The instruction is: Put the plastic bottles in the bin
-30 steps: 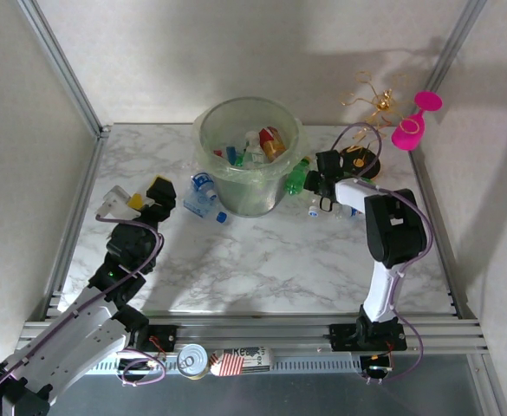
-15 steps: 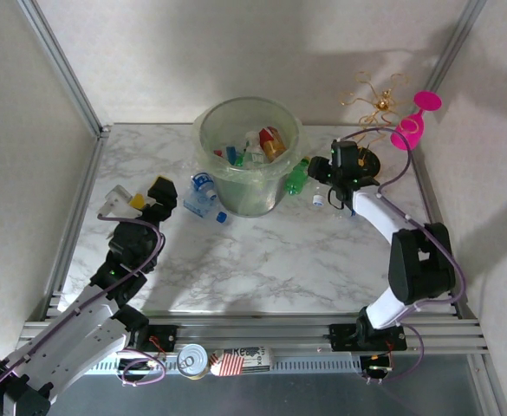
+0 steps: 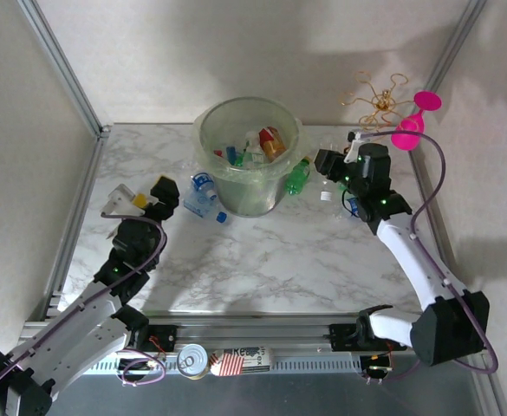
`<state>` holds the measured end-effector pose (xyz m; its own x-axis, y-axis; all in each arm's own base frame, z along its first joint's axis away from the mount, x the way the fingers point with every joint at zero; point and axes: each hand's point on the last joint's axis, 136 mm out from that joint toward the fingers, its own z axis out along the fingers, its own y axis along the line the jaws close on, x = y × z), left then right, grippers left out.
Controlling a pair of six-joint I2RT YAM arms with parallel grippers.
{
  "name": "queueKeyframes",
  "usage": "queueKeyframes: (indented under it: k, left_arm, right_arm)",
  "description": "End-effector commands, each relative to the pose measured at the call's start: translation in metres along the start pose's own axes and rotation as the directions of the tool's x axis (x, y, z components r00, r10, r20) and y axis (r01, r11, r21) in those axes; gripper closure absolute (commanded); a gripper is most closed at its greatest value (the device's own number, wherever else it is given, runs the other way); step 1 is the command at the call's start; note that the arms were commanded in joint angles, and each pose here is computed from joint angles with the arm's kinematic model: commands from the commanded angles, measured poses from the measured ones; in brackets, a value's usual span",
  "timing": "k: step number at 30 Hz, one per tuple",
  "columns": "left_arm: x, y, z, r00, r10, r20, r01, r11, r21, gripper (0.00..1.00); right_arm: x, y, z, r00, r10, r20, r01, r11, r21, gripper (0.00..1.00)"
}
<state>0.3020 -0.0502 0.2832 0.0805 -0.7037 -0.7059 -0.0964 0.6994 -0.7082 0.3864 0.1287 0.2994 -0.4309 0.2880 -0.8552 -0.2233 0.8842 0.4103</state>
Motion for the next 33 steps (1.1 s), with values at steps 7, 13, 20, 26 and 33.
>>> queueKeyframes:
  k: [7, 13, 20, 26, 33]
  left_arm:
    - [-0.005, -0.015, 0.005, 1.0, -0.028, 0.0, 0.028, 0.998, 0.049, 0.0]
    - [-0.008, -0.011, 0.002, 1.0, -0.019, 0.004, 0.019, 0.999, 0.037, 0.0]
    - [-0.012, 0.006, -0.007, 1.0, -0.005, 0.017, 0.005, 1.0, -0.003, 0.0]
    - [-0.014, 0.021, -0.014, 0.999, -0.008, 0.031, 0.009, 0.999, -0.035, 0.0]
    - [-0.017, 0.028, -0.02, 0.999, -0.014, 0.04, 0.016, 0.999, -0.046, 0.0]
  right_arm:
    - [-0.07, 0.059, -0.036, 0.987, -0.013, 0.161, 0.047, 0.977, -0.21, 0.48]
    - [-0.101, 0.095, -0.037, 0.976, -0.007, 0.217, 0.08, 0.94, -0.332, 0.49]
    - [-0.12, 0.148, -0.014, 0.97, -0.032, 0.24, 0.137, 0.888, -0.438, 0.5]
    - [-0.126, 0.191, 0.016, 0.969, -0.051, 0.241, 0.169, 0.847, -0.504, 0.5]
    - [-0.117, 0.212, 0.064, 0.978, -0.052, 0.2, 0.155, 0.824, -0.545, 0.51]
